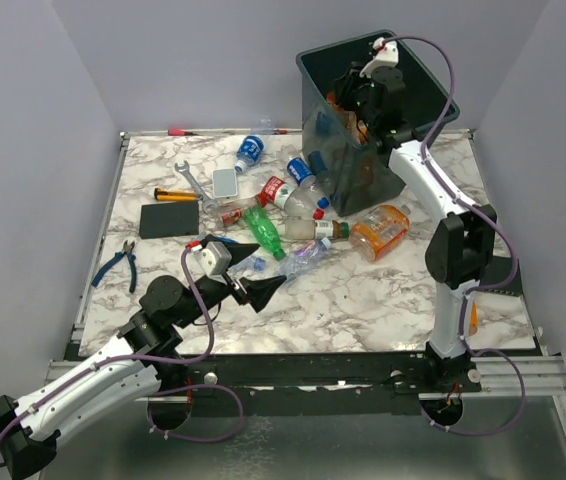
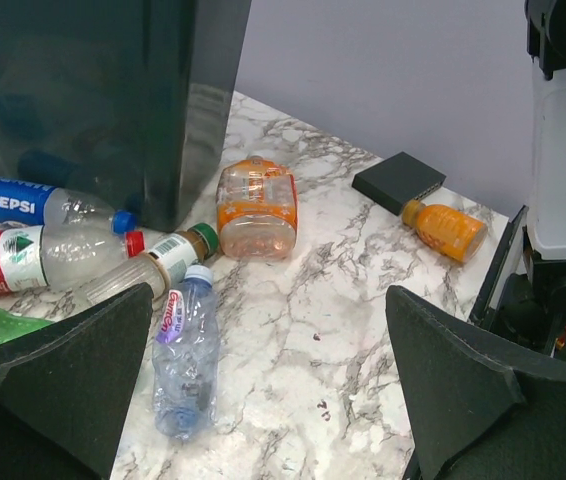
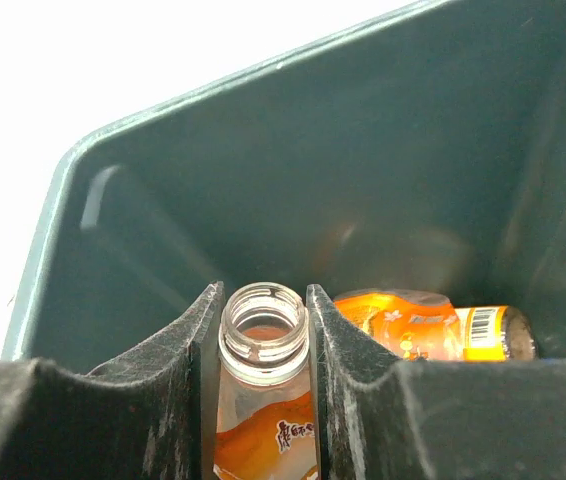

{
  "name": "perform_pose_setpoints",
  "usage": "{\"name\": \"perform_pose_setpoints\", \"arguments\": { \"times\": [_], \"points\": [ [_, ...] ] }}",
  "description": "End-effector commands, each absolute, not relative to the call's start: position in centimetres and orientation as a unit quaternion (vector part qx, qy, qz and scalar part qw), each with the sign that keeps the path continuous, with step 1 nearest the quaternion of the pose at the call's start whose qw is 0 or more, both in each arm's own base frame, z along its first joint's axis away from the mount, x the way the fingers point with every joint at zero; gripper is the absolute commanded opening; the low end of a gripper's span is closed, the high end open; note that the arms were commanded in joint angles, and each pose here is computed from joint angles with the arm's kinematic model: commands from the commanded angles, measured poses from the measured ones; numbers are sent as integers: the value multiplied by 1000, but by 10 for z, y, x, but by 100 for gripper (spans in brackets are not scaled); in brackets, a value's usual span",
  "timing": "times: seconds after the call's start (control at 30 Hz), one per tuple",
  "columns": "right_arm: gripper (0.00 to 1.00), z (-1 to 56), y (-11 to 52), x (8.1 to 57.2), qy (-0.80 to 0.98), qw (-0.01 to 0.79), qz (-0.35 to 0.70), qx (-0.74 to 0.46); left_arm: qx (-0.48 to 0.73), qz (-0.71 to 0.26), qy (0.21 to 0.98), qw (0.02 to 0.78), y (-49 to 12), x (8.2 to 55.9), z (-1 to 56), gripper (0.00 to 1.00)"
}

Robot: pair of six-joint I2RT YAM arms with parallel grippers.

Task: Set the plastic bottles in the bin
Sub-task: Place the plastic bottle in the trash bin, then pick up the plastic bottle at the center of the board.

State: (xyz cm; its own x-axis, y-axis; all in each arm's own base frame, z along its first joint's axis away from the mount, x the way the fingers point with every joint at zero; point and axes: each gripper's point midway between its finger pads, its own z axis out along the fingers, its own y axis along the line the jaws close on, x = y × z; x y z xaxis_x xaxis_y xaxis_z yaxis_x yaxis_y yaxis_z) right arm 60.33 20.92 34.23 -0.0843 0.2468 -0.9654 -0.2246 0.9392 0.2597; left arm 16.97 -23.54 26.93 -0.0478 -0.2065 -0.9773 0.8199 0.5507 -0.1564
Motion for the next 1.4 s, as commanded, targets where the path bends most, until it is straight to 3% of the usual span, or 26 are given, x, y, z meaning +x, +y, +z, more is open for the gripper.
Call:
{"name": "perform_pose_setpoints", "arguments": {
  "times": [0.0,0.13,0.27,0.53,0.63,0.77,0.87,1.03,1.37],
  "points": [
    [3,374,207,593,702,688,183,9,264,-405,598,639,-238,167,271,99],
    [56,407,212,593,687,697,206,13,264,-405,599,639,-238,167,271,99],
    [74,444,212,591,664,714,222,26,262,-402,600,640,-237,168,270,99],
    [79,529,212,534,612,738,283,23,249,-389,611,643,-234,175,266,99],
    [79,544,224,482,602,736,311,0,222,-363,627,653,-226,187,262,99],
    [79,553,243,378,558,737,377,-61,155,-292,661,674,-200,213,255,99],
    [79,524,244,315,557,710,423,-87,77,-235,680,691,-170,230,254,99],
    [79,439,237,252,611,628,470,-105,4,-167,692,702,-136,242,250,99],
    [78,224,207,213,772,462,436,7,-67,-97,769,628,-120,247,212,99]
  ]
}}
